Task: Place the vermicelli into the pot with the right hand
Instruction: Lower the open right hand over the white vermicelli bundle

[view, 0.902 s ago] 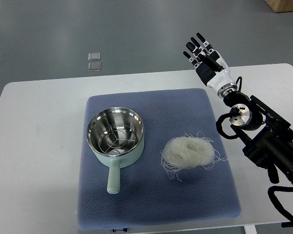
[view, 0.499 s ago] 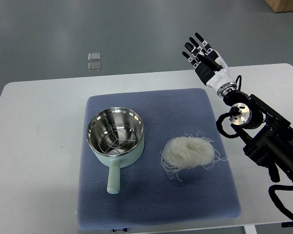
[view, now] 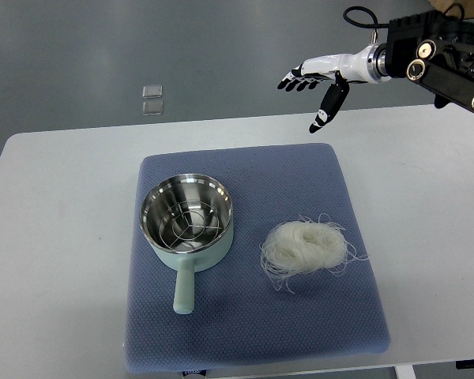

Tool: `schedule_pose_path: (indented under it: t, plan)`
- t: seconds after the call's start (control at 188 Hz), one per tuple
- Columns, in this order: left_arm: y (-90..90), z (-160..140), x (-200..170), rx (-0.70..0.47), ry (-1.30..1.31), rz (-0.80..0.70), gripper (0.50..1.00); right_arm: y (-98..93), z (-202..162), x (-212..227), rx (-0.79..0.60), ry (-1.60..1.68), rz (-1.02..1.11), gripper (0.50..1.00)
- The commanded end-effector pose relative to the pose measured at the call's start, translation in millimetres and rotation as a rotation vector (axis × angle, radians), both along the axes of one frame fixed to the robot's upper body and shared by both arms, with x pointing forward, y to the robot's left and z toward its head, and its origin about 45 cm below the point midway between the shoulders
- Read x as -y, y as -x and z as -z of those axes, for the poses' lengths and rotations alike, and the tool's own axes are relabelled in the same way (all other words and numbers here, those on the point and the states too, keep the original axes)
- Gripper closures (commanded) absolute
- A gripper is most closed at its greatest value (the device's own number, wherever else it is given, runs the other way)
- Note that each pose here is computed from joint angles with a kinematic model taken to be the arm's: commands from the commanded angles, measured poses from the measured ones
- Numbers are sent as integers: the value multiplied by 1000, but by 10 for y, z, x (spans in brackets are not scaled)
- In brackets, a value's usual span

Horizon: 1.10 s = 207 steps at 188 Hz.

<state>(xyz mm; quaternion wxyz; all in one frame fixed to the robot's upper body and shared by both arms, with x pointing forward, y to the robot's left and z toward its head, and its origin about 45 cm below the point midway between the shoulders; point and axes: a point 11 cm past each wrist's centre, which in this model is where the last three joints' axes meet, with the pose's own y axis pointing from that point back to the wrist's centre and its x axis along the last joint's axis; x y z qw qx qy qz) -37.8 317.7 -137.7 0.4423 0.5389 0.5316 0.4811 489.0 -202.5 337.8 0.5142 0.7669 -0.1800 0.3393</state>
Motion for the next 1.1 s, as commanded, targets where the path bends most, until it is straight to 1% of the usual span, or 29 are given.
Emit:
schedule_pose_path:
  t: [0.0,0.032,0.042,0.101,0.175,0.239,0.345,0.393,0.435,0.51,0.563,0.918,1.093]
  plan:
    - [-10,0,-8,2,-2,1,500,124,-204,-149,-8,174,-86,574]
    - [-10,0,-8,2,-2,1,500,201,-213,-262,-19,171,-109,574]
    - [-10,0,-8,2,-2,1,500,201,-213,-263,-19,171,-109,574]
    - [-19,0,-3,3,-1,1,500,315,-144,-381,-69,136,-118,574]
    - [-29,0,-3,5,-1,1,500,403,-45,-465,-138,69,-111,574]
    - [-30,1,4,5,2,1,500,449,85,-429,-193,24,-88,574]
    - [-29,1,-1,5,1,0,500,493,201,-361,-234,-8,-69,576]
    - [-29,1,-1,5,1,-2,500,560,333,-282,-271,-30,-60,576]
    - [-29,1,-1,5,1,-2,500,615,371,-282,-291,-65,-66,576]
    - [-29,1,-1,5,1,-2,500,672,361,-386,-291,-153,-77,576]
    - [-29,1,-1,5,1,-2,500,726,427,-398,-307,-194,-73,576]
    - [-29,0,-6,5,-1,-2,500,866,900,-180,-366,-228,8,576]
    - [-26,0,-13,3,-4,0,500,1034,1057,-104,-413,-233,10,576]
